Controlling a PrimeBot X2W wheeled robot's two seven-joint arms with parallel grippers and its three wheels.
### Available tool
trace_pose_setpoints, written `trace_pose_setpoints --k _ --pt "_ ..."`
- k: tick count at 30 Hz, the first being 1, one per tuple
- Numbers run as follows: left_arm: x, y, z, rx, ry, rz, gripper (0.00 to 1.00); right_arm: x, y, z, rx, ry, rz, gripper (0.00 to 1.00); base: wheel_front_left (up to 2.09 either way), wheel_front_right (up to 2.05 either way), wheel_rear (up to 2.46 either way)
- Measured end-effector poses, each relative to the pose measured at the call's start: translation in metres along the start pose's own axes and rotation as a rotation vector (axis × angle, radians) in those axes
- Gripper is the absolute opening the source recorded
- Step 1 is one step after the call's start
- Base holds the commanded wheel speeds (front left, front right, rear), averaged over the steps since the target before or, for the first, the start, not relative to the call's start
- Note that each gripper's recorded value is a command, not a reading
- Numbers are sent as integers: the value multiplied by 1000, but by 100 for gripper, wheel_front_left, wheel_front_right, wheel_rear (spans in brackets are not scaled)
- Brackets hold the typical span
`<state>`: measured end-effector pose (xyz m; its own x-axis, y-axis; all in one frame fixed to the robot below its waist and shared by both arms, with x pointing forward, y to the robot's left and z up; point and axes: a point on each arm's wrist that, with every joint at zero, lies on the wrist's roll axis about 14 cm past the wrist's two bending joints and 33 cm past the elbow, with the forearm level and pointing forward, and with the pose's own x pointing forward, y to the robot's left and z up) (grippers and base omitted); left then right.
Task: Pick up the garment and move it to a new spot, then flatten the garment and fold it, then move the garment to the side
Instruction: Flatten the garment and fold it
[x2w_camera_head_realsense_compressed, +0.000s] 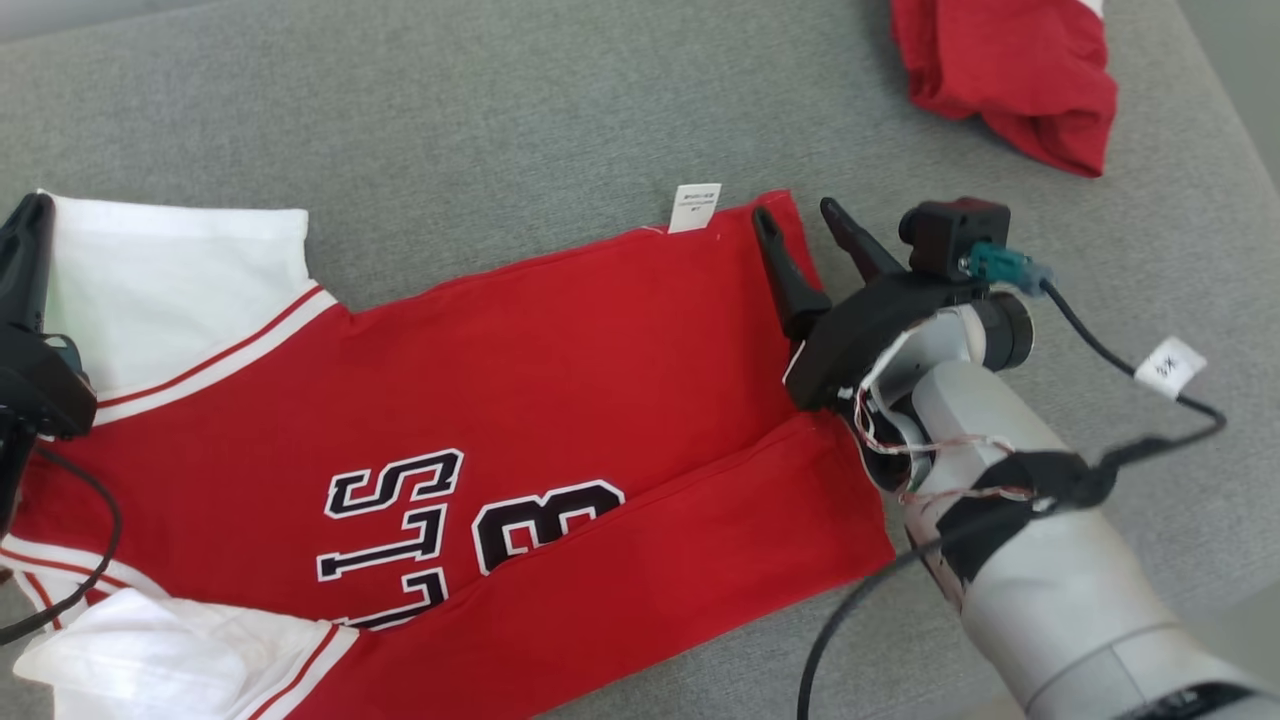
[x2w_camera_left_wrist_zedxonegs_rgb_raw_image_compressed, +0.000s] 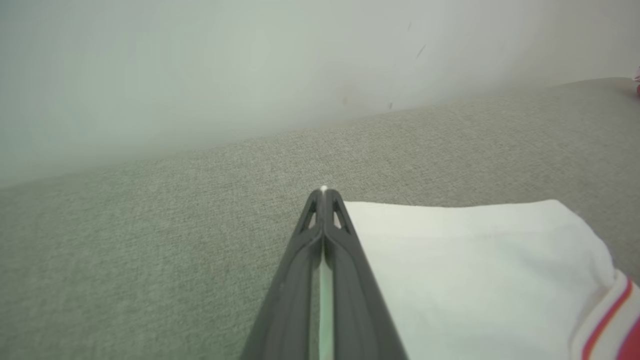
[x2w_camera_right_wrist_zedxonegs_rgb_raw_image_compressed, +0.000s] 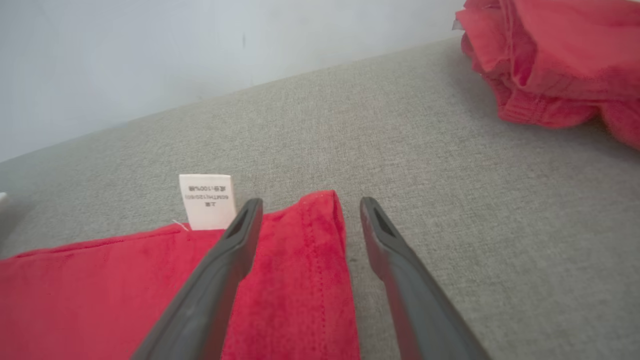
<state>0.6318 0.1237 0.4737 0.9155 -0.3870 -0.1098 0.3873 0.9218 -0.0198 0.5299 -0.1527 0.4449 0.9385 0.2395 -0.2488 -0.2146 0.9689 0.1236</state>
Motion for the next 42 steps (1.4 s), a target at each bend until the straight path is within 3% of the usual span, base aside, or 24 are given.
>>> trace_pose_setpoints --k 8,9,10,11,21,27,42 --pt "0 4 -5 3 0 1 0 20 -14 -15 -30 82 -39 98 0 0 0" --pt "0 4 -6 3 1 1 0 21 -15 -18 -34 96 -42 73 0 0 0" --pt "0 4 -6 3 1 0 0 22 -15 -20 -37 100 -44 34 0 0 0" --pt "0 5 -7 3 0 1 0 24 -15 -18 -37 89 -45 1 0 0 0" --pt "-5 11 4 7 -34 15 0 28 -12 -6 -55 43 -39 0 0 0 0" --pt "-17 12 24 -2 -94 26 0 24 3 10 -10 -22 -9 0 0 0 0" --pt "-91 -11 59 -95 -264 34 0 -15 7 16 88 -114 27 0 0 0 0"
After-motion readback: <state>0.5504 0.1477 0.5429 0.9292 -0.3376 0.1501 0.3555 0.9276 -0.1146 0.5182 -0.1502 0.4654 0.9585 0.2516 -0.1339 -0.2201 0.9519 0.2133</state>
